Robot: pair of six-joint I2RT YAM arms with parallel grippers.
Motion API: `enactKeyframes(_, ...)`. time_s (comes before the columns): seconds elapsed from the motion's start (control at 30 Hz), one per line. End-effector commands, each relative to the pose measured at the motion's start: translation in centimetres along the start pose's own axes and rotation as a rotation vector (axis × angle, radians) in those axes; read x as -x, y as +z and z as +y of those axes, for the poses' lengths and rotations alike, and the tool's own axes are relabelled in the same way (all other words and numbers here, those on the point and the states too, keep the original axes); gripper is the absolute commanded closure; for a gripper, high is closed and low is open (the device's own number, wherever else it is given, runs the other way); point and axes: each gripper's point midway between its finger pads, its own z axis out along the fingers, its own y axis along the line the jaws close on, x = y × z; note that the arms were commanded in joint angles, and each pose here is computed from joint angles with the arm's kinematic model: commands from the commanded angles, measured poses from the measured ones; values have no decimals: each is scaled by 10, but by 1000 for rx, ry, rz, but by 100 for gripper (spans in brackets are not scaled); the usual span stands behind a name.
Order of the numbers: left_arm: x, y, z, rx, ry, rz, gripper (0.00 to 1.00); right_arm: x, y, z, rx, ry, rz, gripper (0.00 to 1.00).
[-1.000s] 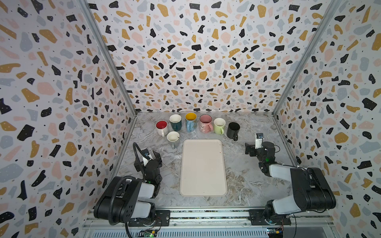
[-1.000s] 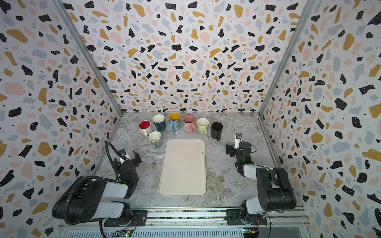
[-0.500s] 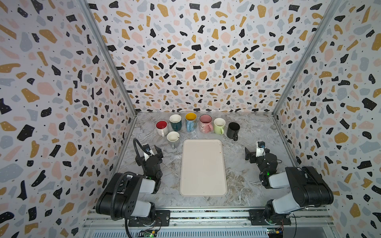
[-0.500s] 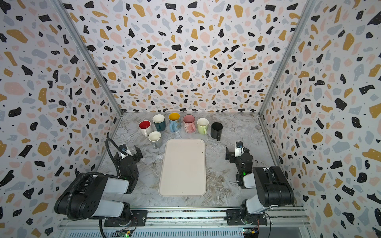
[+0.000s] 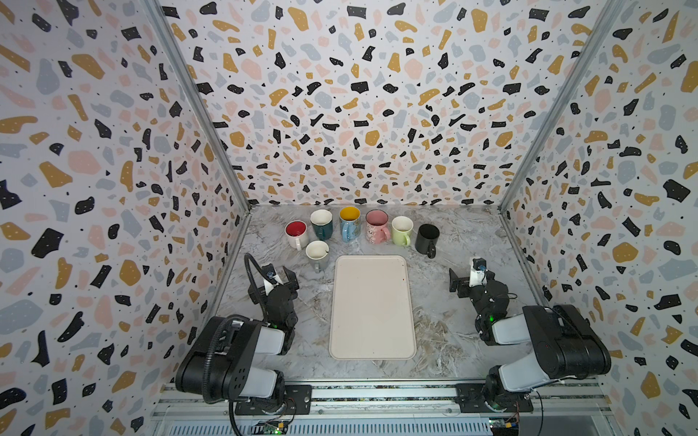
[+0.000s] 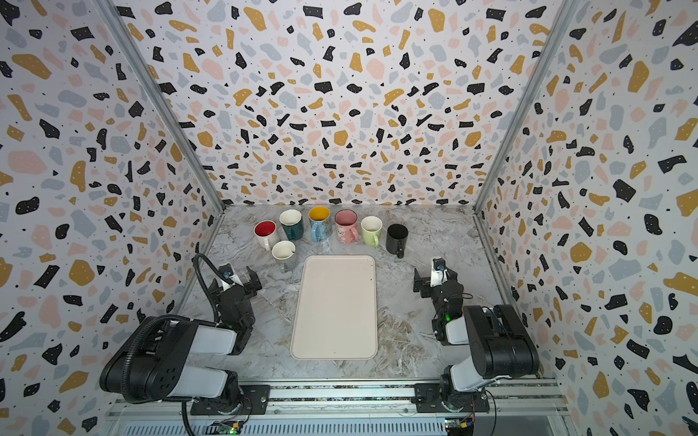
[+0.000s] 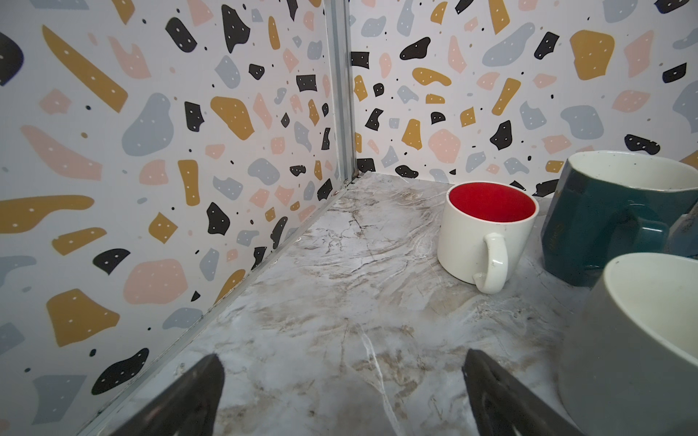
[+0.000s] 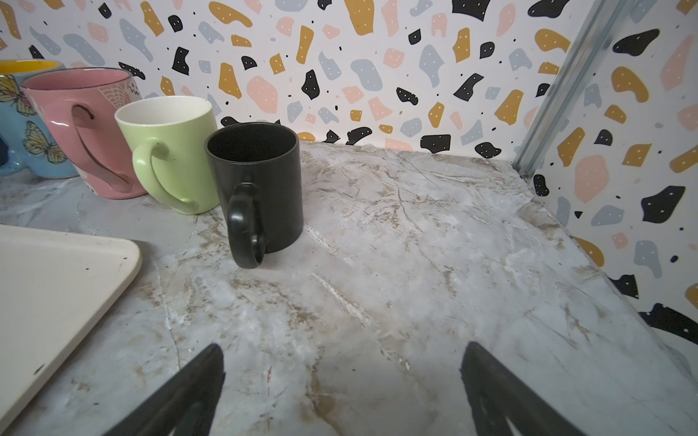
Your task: Turn the mug right side up
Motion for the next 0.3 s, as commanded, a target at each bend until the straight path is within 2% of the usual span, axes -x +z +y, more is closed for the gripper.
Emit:
enactKeyframes(0.0, 12, 2, 2, 10, -28, -37, 0, 15, 3, -2, -2, 0, -46, 1)
enactKeyframes(0.27, 12, 1, 2, 11, -29, -38, 0, 15, 2, -2, -3, -2, -47, 1)
